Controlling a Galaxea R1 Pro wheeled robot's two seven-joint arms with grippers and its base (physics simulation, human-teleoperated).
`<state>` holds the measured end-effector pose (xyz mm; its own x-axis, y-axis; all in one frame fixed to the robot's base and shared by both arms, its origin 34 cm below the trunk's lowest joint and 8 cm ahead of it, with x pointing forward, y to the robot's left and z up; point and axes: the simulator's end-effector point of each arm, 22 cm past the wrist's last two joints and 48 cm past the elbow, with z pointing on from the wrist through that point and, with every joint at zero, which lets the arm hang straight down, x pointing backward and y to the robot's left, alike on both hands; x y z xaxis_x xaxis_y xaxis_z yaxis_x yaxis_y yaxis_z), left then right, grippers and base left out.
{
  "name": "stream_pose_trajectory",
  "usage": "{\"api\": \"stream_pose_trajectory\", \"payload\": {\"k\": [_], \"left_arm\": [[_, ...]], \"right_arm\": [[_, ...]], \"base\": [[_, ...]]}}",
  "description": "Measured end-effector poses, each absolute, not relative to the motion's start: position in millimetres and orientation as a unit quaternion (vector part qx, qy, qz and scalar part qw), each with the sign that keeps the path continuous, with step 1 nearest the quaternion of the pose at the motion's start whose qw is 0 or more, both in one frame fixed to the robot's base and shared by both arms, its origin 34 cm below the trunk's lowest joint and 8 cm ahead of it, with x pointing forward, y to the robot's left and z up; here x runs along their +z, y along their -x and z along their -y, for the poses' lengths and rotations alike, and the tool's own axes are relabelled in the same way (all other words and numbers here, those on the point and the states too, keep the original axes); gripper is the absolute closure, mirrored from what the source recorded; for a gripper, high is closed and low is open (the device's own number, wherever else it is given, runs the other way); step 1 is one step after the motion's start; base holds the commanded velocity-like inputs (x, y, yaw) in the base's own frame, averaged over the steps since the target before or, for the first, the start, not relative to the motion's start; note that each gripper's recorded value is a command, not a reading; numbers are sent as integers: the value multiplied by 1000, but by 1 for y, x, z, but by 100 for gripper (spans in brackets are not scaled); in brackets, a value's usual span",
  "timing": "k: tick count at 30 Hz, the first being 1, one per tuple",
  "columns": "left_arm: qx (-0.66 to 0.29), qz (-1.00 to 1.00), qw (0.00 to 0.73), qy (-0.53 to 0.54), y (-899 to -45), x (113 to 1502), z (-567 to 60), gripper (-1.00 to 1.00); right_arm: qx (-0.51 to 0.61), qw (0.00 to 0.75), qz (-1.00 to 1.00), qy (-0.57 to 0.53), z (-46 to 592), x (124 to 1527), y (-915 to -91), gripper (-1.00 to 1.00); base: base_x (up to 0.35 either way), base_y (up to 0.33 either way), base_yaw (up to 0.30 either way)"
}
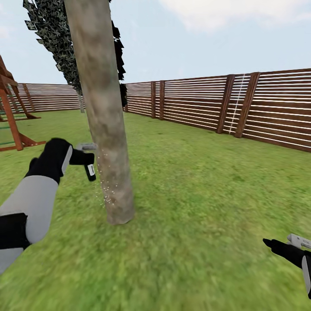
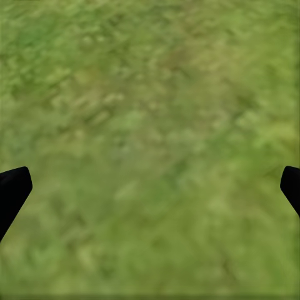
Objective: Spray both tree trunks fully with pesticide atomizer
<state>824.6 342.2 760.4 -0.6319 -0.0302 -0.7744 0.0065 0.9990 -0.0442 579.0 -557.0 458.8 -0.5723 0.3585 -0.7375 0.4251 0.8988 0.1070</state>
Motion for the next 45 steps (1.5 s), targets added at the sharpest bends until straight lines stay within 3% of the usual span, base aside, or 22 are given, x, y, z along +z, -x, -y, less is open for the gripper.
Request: {"api": "stream_pose_trajectory", "payload": {"k": [8, 14, 23, 27, 35, 45], "left_arm": [[-17, -902, 431, 8, -825, 764, -347, 100], [0, -912, 408, 31, -815, 745, -389, 100], [-11, -934, 356, 34, -804, 697, -385, 100], [-25, -953, 301, 31, -788, 636, -376, 100], [-38, -954, 296, -11, -732, 469, -364, 100], [-78, -941, 330, 22, -736, 463, -347, 100]], "right_arm": [[-41, 406, -886, -221, 557, 459, -579, -100], [-41, 406, -886, -221, 557, 459, -579, -100], [-41, 406, -886, -221, 557, 459, -579, -100], [-41, 406, -886, -221, 557, 459, -579, -100], [-39, 412, -884, -219, 557, 461, -581, -100], [-41, 411, -884, -219, 557, 461, -581, -100]], "base": [[0, 0, 0], [0, 0, 0], [0, 0, 0], [0, 0, 0], [0, 0, 0], [0, -27, 197]]}}
